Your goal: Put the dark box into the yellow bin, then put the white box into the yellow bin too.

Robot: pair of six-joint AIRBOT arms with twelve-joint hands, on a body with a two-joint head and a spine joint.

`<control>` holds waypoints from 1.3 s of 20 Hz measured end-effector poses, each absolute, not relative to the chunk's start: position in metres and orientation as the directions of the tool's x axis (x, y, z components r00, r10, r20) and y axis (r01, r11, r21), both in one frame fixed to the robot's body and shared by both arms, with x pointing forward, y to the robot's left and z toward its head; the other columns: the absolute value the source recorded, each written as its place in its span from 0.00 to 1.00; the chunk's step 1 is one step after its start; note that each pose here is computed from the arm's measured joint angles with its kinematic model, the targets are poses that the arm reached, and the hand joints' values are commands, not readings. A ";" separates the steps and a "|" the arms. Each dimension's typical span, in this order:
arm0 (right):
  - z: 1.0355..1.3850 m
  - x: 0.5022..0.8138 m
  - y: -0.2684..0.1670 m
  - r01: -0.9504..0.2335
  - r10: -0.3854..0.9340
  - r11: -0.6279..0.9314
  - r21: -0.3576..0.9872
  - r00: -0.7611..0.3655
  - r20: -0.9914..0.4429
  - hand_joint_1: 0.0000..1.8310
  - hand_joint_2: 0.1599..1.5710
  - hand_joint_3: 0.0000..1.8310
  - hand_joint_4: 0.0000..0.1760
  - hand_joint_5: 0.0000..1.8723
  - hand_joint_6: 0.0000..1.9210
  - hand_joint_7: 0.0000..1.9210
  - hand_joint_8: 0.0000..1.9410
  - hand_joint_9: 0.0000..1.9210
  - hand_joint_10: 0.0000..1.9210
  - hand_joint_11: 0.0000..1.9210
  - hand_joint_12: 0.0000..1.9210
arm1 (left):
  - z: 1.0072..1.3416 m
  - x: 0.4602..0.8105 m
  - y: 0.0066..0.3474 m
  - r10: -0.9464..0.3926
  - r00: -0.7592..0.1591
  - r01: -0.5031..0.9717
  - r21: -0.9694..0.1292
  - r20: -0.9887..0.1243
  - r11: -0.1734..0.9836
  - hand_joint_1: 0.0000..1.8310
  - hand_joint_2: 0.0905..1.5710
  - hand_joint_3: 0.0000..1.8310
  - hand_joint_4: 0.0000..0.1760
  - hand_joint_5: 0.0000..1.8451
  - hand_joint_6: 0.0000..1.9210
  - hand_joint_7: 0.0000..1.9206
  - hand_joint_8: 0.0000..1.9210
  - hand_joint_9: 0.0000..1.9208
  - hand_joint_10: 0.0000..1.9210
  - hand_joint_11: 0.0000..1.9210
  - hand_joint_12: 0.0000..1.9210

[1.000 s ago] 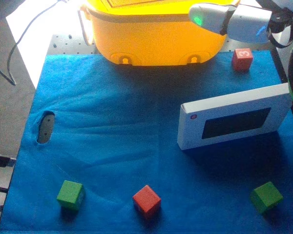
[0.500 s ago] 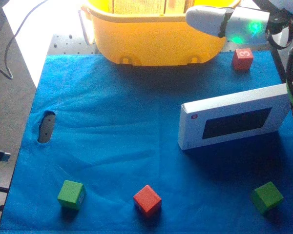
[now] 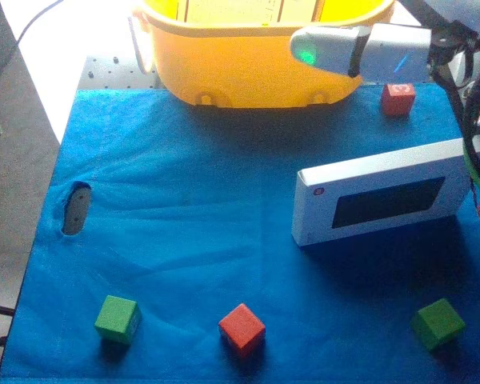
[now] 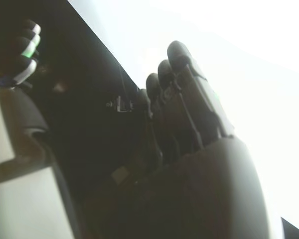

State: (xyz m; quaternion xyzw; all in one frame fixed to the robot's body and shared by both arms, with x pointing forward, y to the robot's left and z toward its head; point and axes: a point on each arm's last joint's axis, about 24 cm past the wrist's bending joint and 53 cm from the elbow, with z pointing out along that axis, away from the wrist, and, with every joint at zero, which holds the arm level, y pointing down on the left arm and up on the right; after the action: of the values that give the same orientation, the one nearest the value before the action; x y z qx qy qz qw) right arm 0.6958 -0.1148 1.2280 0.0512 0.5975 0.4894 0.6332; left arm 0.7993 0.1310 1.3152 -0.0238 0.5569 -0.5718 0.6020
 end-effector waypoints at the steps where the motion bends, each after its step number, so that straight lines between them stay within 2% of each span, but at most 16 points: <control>1: 1.230 0.694 -0.118 -0.559 0.678 0.519 0.646 -0.190 -0.710 0.16 0.50 0.00 0.00 0.12 0.00 0.21 0.00 0.19 0.00 0.16 0.04 | 1.315 0.800 0.136 -0.716 -0.270 0.655 -0.667 -0.644 0.353 0.68 0.50 0.00 0.00 0.29 0.00 0.34 0.00 0.38 0.01 0.37 0.06; 7: 1.245 0.690 -0.148 -0.534 0.693 0.541 0.650 -0.156 -0.704 0.09 0.52 0.00 0.00 0.11 0.00 0.26 0.01 0.20 0.01 0.16 0.04 | 1.309 0.797 0.153 -0.712 -0.269 0.633 -0.676 -0.649 0.377 0.68 0.50 0.00 0.00 0.30 0.00 0.35 0.00 0.37 0.00 0.36 0.05; 9: 1.247 0.685 -0.151 -0.532 0.692 0.543 0.650 -0.156 -0.705 0.12 0.50 0.00 0.00 0.11 0.00 0.24 0.00 0.20 0.01 0.18 0.05 | 1.299 0.797 0.155 -0.702 -0.280 0.615 -0.684 -0.655 0.394 0.66 0.51 0.00 0.00 0.28 0.00 0.33 0.00 0.36 0.00 0.35 0.04; 14: 1.222 0.679 -0.157 -0.483 0.679 0.560 0.673 -0.199 -0.707 0.14 0.51 0.00 0.00 0.12 0.01 0.21 0.00 0.20 0.00 0.22 0.07 | 1.283 0.794 0.178 -0.671 -0.266 0.576 -0.672 -0.692 0.465 0.68 0.51 0.00 0.00 0.29 0.00 0.32 0.00 0.34 0.00 0.34 0.04; 16: 1.214 0.673 -0.155 -0.475 0.668 0.564 0.676 -0.218 -0.711 0.14 0.50 0.00 0.00 0.12 0.00 0.24 0.01 0.22 0.01 0.22 0.06 | 1.284 0.794 0.183 -0.674 -0.258 0.571 -0.672 -0.693 0.472 0.68 0.51 0.00 0.00 0.28 0.00 0.32 0.00 0.33 0.00 0.33 0.03; 21: 1.211 0.661 -0.158 -0.468 0.652 0.574 0.672 -0.236 -0.721 0.14 0.52 0.00 0.00 0.11 0.00 0.23 0.00 0.21 0.00 0.20 0.06 | 1.259 0.795 0.183 -0.637 -0.280 0.538 -0.667 -0.718 0.516 0.69 0.48 0.00 0.00 0.26 0.00 0.29 0.00 0.29 0.00 0.29 0.02; 26: 1.198 0.651 -0.160 -0.450 0.628 0.590 0.671 -0.266 -0.731 0.15 0.46 0.00 0.00 0.07 0.00 0.19 0.00 0.19 0.00 0.17 0.05 | 1.250 0.796 0.186 -0.641 -0.289 0.516 -0.679 -0.711 0.521 0.67 0.48 0.00 0.00 0.27 0.00 0.28 0.00 0.26 0.00 0.25 0.00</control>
State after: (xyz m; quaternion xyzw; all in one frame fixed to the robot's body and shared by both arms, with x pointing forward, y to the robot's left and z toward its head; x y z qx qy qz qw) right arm 0.6511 -0.1598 1.1983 0.0679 0.6577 0.4478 0.6019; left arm 0.7958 0.1864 1.2501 -0.0487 0.6385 -0.4867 0.5942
